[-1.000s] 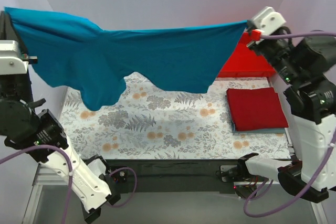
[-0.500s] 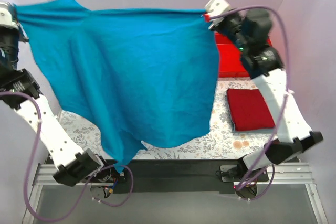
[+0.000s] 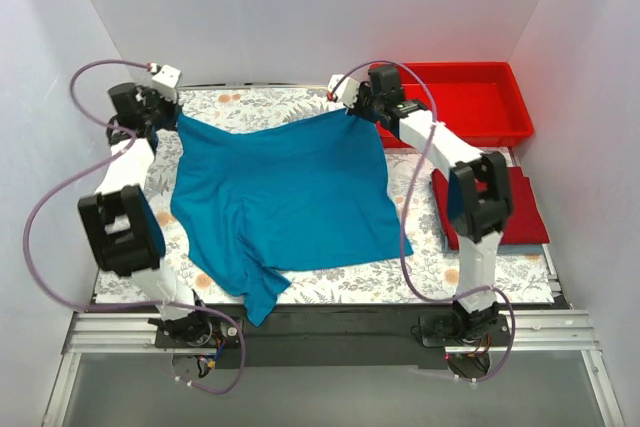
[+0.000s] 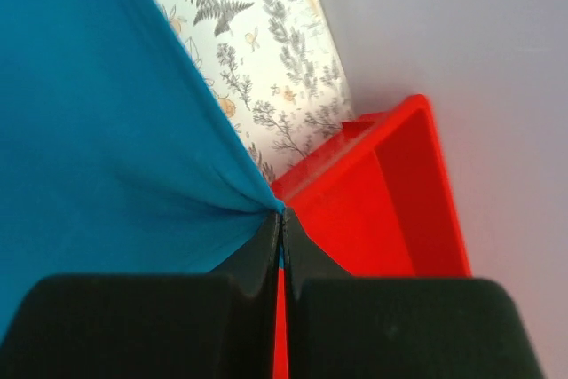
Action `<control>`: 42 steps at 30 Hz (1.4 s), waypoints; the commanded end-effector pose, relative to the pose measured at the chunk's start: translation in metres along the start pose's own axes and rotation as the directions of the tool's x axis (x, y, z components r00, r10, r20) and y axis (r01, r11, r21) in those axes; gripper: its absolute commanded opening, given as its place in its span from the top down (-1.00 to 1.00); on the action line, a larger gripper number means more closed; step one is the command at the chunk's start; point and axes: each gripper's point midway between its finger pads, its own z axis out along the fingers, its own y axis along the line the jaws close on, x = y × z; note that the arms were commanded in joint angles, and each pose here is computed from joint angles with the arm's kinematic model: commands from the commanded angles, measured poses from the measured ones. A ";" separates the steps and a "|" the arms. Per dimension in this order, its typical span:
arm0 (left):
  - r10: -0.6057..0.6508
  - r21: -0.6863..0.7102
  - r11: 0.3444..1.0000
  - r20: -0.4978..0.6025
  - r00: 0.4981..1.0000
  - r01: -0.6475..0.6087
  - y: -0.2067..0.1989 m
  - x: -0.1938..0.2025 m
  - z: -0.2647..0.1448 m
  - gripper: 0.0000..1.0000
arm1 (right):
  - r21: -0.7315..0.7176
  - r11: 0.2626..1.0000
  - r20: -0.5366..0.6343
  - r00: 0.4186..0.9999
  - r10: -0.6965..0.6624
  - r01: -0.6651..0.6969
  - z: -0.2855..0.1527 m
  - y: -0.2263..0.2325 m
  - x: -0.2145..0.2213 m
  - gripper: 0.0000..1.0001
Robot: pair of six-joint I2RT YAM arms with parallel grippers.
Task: Fold and stack the t-shirts
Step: Flatten the tshirt out, then fold the tshirt
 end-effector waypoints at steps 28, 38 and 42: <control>0.030 -0.003 0.999 -0.190 0.981 -0.032 -0.040 0.017 -0.035 1.00 | -0.046 0.976 0.037 0.976 -0.214 0.215 0.016 0.015 0.032 0.97; 0.022 0.082 0.997 -0.364 0.931 0.008 -0.100 0.079 -0.098 1.00 | -0.124 0.954 0.024 0.962 -0.272 0.273 0.007 0.046 0.056 0.97; -0.018 0.099 0.993 -0.425 0.905 0.067 -0.123 0.104 -0.107 1.00 | -0.148 0.942 -0.010 0.952 -0.306 0.302 0.014 0.053 0.075 0.97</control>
